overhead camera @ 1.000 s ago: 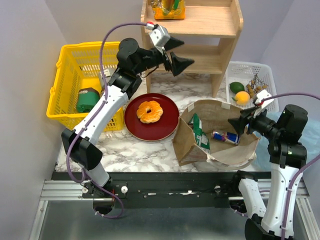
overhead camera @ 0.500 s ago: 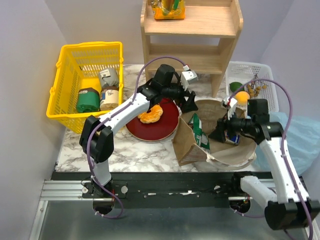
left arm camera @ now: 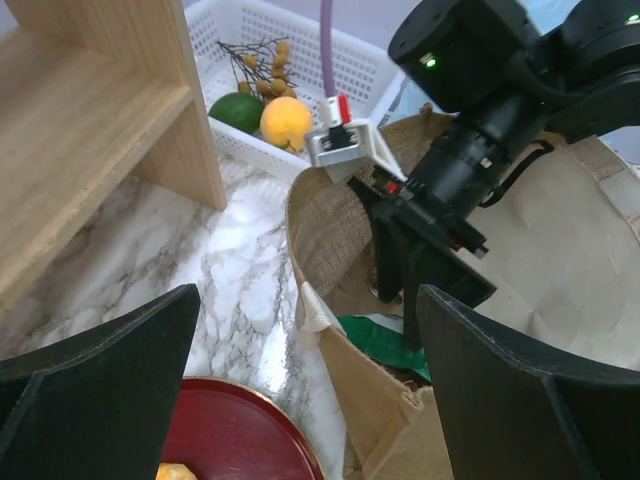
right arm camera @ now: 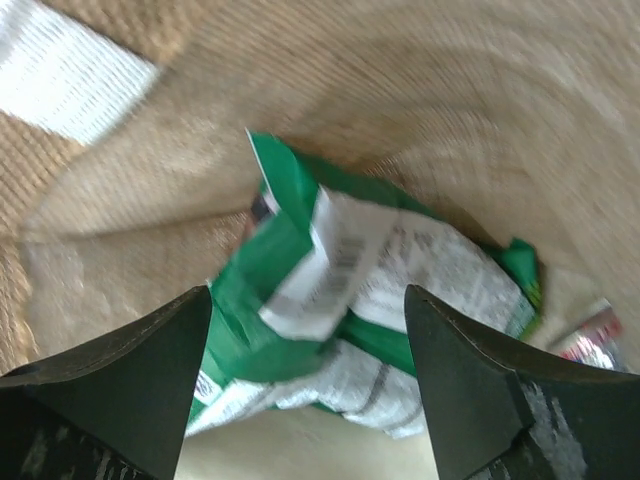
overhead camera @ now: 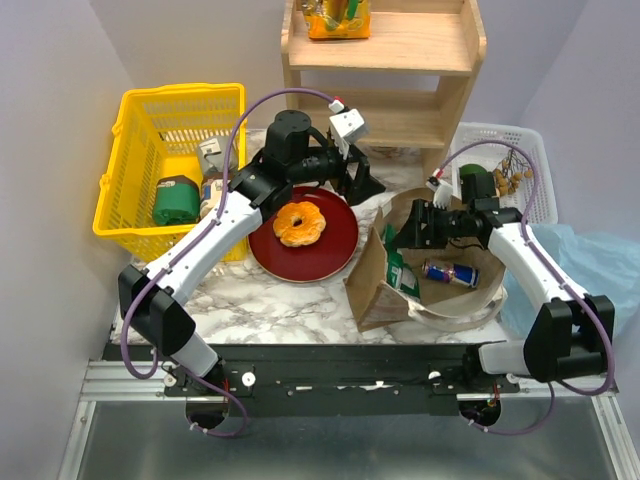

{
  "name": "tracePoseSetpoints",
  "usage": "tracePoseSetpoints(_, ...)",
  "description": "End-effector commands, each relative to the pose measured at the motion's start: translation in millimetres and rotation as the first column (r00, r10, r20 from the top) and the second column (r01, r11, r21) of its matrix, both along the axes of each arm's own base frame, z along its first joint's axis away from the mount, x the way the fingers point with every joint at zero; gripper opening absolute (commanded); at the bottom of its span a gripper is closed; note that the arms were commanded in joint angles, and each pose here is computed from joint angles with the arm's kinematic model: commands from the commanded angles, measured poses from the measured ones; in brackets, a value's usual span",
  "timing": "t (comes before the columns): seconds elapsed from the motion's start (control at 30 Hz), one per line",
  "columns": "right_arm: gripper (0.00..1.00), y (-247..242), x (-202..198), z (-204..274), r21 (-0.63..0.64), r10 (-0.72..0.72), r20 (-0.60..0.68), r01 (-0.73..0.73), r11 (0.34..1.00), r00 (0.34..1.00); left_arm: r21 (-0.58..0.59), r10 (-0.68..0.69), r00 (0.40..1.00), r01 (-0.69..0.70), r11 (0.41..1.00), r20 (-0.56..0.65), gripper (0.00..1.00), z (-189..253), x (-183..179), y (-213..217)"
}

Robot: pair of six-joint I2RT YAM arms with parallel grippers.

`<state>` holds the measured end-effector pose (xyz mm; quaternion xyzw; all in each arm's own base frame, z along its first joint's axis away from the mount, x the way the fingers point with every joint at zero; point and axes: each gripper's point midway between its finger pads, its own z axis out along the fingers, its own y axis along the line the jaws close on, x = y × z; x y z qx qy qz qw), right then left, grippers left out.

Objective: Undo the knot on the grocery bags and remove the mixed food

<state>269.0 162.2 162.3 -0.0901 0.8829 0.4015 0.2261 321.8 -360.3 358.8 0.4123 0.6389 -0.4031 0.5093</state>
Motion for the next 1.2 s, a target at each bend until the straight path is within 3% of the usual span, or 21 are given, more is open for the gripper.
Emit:
tracePoseSetpoints(0.0, 0.86, 12.9, 6.3, -13.5, -0.050, -0.023, -0.076, 0.019, 0.999, 0.997, 0.029, 0.055, 0.998, -0.055, 0.998, 0.019, 0.99, -1.0, 3.0, 9.0)
tracePoseSetpoints(0.1, 0.83, 0.3, 9.3, -35.1, -0.160, -0.094, -0.127, 0.073, 0.984, 0.987, 0.041, 0.066, 0.997, -0.068, 0.997, 0.042, 0.99, -2.8, 6.9, 10.5)
tracePoseSetpoints(0.2, 0.64, -5.2, 5.7, -42.0, -0.199, -0.095, -0.133, 0.068, 0.978, 0.987, 0.036, 0.070, 0.997, -0.072, 0.997, 0.043, 0.99, -0.4, 7.0, 10.7)
tracePoseSetpoints(0.23, 0.45, -4.6, 4.4, -42.0, -0.194, -0.086, -0.130, 0.059, 0.979, 0.988, 0.036, 0.069, 0.997, -0.071, 0.997, 0.041, 0.99, -0.7, 7.5, 10.1)
tracePoseSetpoints(0.3, 0.25, -2.6, 0.8, -39.7, -0.175, -0.055, -0.115, 0.034, 0.984, 0.992, 0.033, 0.072, 0.996, -0.074, 0.997, 0.043, 0.99, 1.3, 7.9, 10.2)
tracePoseSetpoints(0.33, 0.07, -3.2, 0.6, -34.7, -0.175, -0.049, -0.092, 0.032, 0.984, 0.995, 0.034, 0.074, 0.996, -0.075, 0.997, 0.044, 0.99, 0.6, 8.9, 9.9)
tracePoseSetpoints(0.37, 0.00, -4.2, 2.7, -29.5, -0.183, -0.045, -0.065, 0.032, 0.983, 0.997, 0.034, 0.077, 0.996, -0.078, 0.996, 0.045, 0.99, 1.3, 9.7, 9.8)
tracePoseSetpoints(0.53, 0.01, -12.4, -2.0, 10.9, -0.234, 0.069, 0.102, -0.043, 0.971, 0.992, 0.034, 0.074, 0.996, -0.075, 0.997, 0.042, 0.99, 0.3, 9.2, 9.5)
tracePoseSetpoints(0.63, 0.00, -21.3, -5.0, 47.5, -0.297, 0.156, 0.238, -0.081, 0.952, 0.958, 0.038, 0.076, 0.996, -0.078, 0.996, 0.042, 0.99, -2.2, 10.5, 10.0)
tracePoseSetpoints(0.7, 0.00, -26.9, -16.3, 60.0, -0.338, 0.228, 0.261, -0.132, 0.932, 0.938, 0.035, 0.077, 0.996, -0.079, 0.996, 0.051, 0.99, 1.0, 11.8, 10.7)
tracePoseSetpoints(0.93, 0.00, -28.4, -26.7, 132.4, -0.410, 0.401, 0.469, -0.208, 0.888, 0.787, -0.001, 0.060, 0.996, -0.060, 0.998, 0.073, 0.99, 19.5, 15.2, 14.4)
tracePoseSetpoints(1.07, 0.00, -29.7, -19.4, 181.4, -0.454, 0.447, 0.603, -0.176, 0.874, 0.661, 0.001, -0.006, 0.996, 0.006, 1.000, 0.087, 0.99, 22.0, 3.1, 14.3)
tracePoseSetpoints(1.17, 0.00, -34.8, -12.0, 219.4, -0.451, 0.425, 0.676, -0.118, 0.885, 0.601, 0.026, -0.031, 0.995, 0.029, 0.999, 0.098, 0.99, 15.5, -3.6, 17.3)
